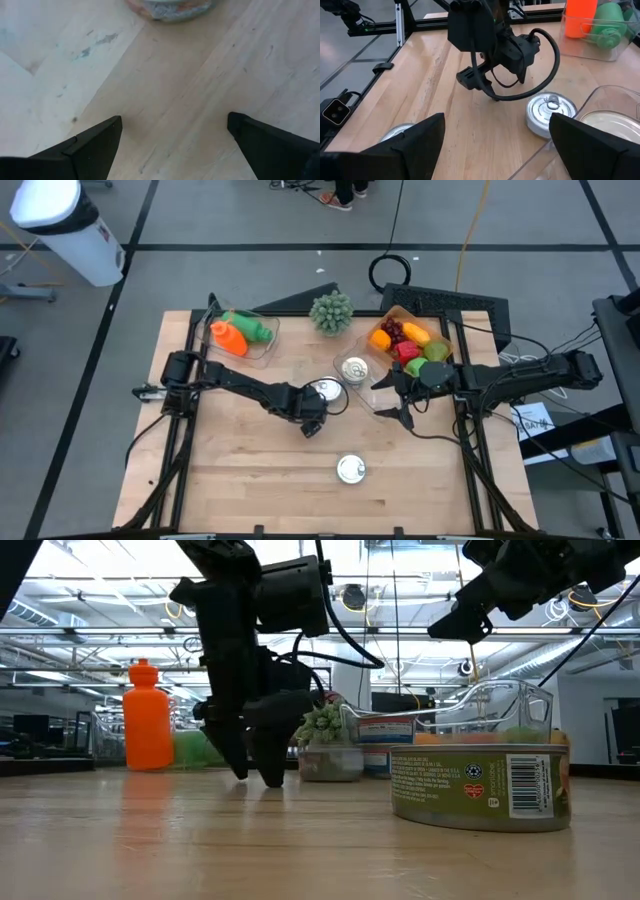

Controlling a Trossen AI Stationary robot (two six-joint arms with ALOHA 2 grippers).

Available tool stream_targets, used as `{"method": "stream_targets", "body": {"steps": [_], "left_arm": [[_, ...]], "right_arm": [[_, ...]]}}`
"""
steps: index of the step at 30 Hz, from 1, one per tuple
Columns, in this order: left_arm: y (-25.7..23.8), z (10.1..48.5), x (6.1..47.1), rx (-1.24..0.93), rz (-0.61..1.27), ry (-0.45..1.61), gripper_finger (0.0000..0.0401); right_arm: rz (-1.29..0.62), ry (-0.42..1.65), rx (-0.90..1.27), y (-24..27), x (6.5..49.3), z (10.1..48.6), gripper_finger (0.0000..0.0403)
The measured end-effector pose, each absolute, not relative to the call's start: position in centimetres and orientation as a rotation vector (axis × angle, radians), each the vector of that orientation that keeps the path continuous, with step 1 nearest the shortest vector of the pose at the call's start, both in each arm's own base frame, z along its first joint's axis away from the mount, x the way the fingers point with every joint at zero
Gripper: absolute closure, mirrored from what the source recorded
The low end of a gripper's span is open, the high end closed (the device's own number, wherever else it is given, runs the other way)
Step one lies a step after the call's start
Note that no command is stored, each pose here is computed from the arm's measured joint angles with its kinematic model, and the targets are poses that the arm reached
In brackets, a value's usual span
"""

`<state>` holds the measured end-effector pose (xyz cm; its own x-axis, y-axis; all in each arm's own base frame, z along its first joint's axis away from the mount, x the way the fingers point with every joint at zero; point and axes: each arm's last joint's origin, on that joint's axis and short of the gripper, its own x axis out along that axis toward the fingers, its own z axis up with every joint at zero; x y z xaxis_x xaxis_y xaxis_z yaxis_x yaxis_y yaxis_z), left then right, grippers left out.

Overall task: Pick & Place Food Item
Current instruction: Put the left green tuna can into the right transparent bin

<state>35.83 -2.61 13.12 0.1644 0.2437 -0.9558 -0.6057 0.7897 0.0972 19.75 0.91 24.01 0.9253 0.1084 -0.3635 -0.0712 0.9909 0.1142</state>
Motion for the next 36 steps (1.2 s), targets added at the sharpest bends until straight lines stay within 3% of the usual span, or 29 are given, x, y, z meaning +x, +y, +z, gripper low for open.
{"method": "stream_targets", "body": {"steps": [10, 19, 36], "left_arm": [[-2.1, 17.4, 36.7, -0.100, 0.648, 0.976, 0.0011], [-2.9, 14.0, 39.4, 0.132, 0.237, 1.007, 0.0011], [-5.6, 15.7, 38.2, -0.078, -0.123, 1.076, 0.0011]], "right_arm": [[0.093, 0.378, 0.096, 0.9, 19.7, 24.0, 0.0064], [0.092, 0.379, 0.098, 0.9, 19.8, 24.0, 0.0064], [0.094, 0.380, 0.092, 0.9, 19.7, 24.0, 0.0064]]}}
